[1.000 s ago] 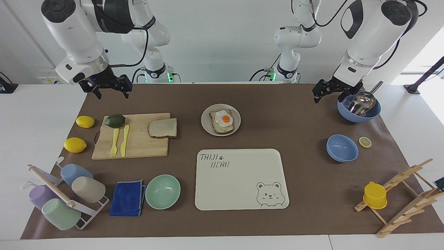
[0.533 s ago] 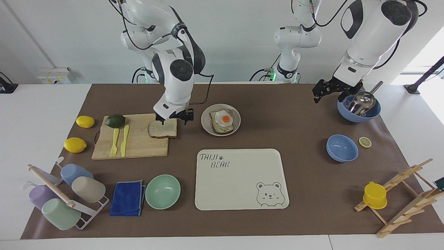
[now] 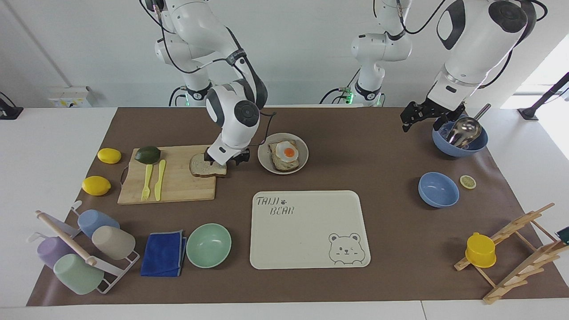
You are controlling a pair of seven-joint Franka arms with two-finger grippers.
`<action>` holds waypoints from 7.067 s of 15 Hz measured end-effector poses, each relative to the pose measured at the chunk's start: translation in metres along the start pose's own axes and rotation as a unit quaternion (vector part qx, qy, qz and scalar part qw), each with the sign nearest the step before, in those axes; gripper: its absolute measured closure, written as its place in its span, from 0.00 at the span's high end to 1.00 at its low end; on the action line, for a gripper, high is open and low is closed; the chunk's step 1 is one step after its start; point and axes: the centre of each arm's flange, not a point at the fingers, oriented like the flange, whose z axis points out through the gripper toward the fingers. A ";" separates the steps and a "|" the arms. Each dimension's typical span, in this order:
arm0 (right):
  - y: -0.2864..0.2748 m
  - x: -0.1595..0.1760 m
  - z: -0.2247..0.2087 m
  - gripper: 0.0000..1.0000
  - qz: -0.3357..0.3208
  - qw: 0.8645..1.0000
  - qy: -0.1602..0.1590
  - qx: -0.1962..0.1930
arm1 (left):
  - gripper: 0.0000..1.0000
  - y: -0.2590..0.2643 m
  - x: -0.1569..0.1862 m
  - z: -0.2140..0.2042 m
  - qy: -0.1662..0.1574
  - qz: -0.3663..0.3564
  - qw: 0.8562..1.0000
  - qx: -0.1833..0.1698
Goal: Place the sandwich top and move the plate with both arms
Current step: 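Grasp the bread slice on the cutting board with the right gripper, then carry the bread slice with the right gripper over the egg plate, then lower the bread onto the egg and open the right gripper, then lift the right gripper away and retract it toward the cutting board, then reach the left gripper toward the rim of the white plate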
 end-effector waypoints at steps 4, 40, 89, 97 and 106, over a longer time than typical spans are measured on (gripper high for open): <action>-0.014 -0.009 0.008 1.00 -0.010 1.000 -0.004 -0.014 | 1.00 0.000 0.000 0.000 0.000 0.000 1.000 0.000; -0.167 -0.055 -0.174 0.08 -0.023 0.996 0.082 -0.007 | 1.00 0.000 0.000 0.000 0.000 0.000 1.000 0.000; 0.293 -0.065 -0.192 1.00 0.122 0.975 0.011 0.187 | 1.00 0.002 -0.005 0.001 -0.003 0.002 1.000 0.001; 0.305 -0.070 -0.189 1.00 0.099 0.977 0.018 0.189 | 1.00 0.046 -0.033 0.056 -0.028 0.018 0.998 -0.051; 0.313 -0.071 -0.184 1.00 0.107 0.976 0.013 0.191 | 1.00 0.152 -0.082 0.161 -0.038 0.007 0.999 -0.031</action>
